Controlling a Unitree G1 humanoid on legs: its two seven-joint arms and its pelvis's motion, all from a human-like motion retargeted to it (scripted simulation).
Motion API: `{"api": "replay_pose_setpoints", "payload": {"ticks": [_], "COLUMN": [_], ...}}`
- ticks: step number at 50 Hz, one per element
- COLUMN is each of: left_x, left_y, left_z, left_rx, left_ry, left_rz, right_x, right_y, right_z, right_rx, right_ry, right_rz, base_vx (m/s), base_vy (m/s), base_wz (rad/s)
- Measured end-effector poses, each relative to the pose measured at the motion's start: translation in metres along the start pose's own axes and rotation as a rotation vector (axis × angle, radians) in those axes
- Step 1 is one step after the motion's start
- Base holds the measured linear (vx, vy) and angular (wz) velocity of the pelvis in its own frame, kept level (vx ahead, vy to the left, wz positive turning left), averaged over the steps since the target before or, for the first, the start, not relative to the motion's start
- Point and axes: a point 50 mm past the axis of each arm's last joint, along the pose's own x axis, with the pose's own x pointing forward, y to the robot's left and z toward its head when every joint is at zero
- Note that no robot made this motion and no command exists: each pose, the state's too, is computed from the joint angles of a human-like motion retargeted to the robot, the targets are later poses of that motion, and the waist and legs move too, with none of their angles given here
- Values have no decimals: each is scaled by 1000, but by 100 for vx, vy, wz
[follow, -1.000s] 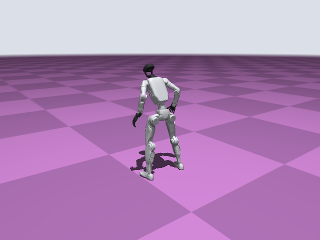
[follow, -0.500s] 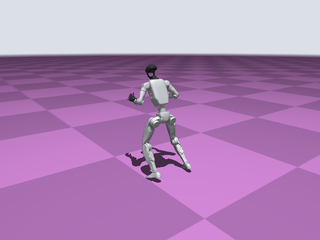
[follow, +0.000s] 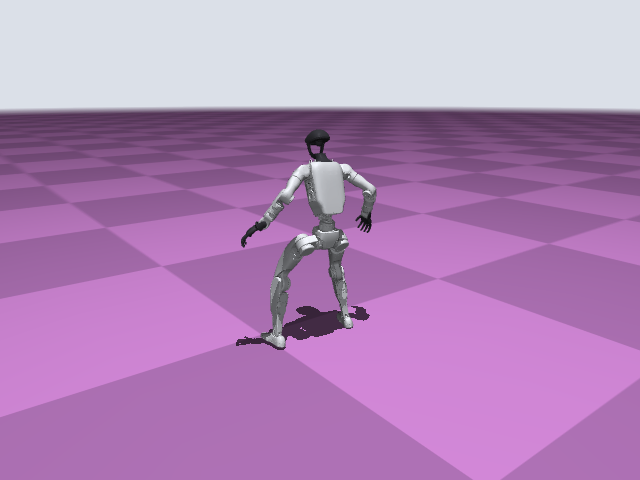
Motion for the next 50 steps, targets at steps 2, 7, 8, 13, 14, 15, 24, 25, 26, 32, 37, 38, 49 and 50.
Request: {"api": "replay_pose_setpoints", "payload": {"ticks": [2, 7, 8, 13, 14, 15, 24, 25, 26, 32, 37, 38, 49, 50], "left_x": [2, 0, -3, -15, -18, -20, 8, 10, 9, -5, -7, -7, 14, 16], "left_y": [-26, -68, -64, -57, -61, -64, -57, -58, -58, -57, -69, -72, -70, -69], "left_z": [-6, 49, 60, 105, 108, 112, 135, 132, 129, 103, 88, 88, 141, 152], "left_rx": [-192, -384, -286, 80, 32, -37, -334, -318, -324, -440, -376, -356, -185, -178], "left_ry": [151, 71, -43, -456, -467, -470, -301, -275, -262, -230, -167, -160, -283, -306], "left_rz": [10, 26, 35, -30, -82, -139, -23, -4, 5, -25, -70, -84, -82, -74], "right_x": [11, 27, 23, 11, 9, 8, 28, 28, 26, 12, 6, 5, -7, -9], "right_y": [21, 68, 70, 60, 60, 60, 96, 98, 99, 102, 120, 124, 145, 144], "right_z": [-7, 55, 71, 112, 112, 111, 129, 130, 133, 118, 63, 52, -9, -11], "right_rx": [59, 260, 243, 50, 53, 69, 127, 95, 80, 65, 75, 70, -30, -42], "right_ry": [101, -40, -135, -443, -451, -451, -365, -373, -395, -407, -160, -106, 177, 175], "right_rz": [-47, -75, -50, -23, -9, 8, 13, 22, 37, 155, 168, 167, 249, 263], "base_vx": [41, 30, 24, 22, 21, 20, 14, 12, 12, 11, 3, -4, -17, -27], "base_vy": [10, 10, 10, 12, 10, 9, 3, 0, -1, -3, 6, 14, 21, 26], "base_wz": [-31, -55, -68, -25, -23, -28, -39, -30, -30, -37, -64, -58, -57, -115]}}
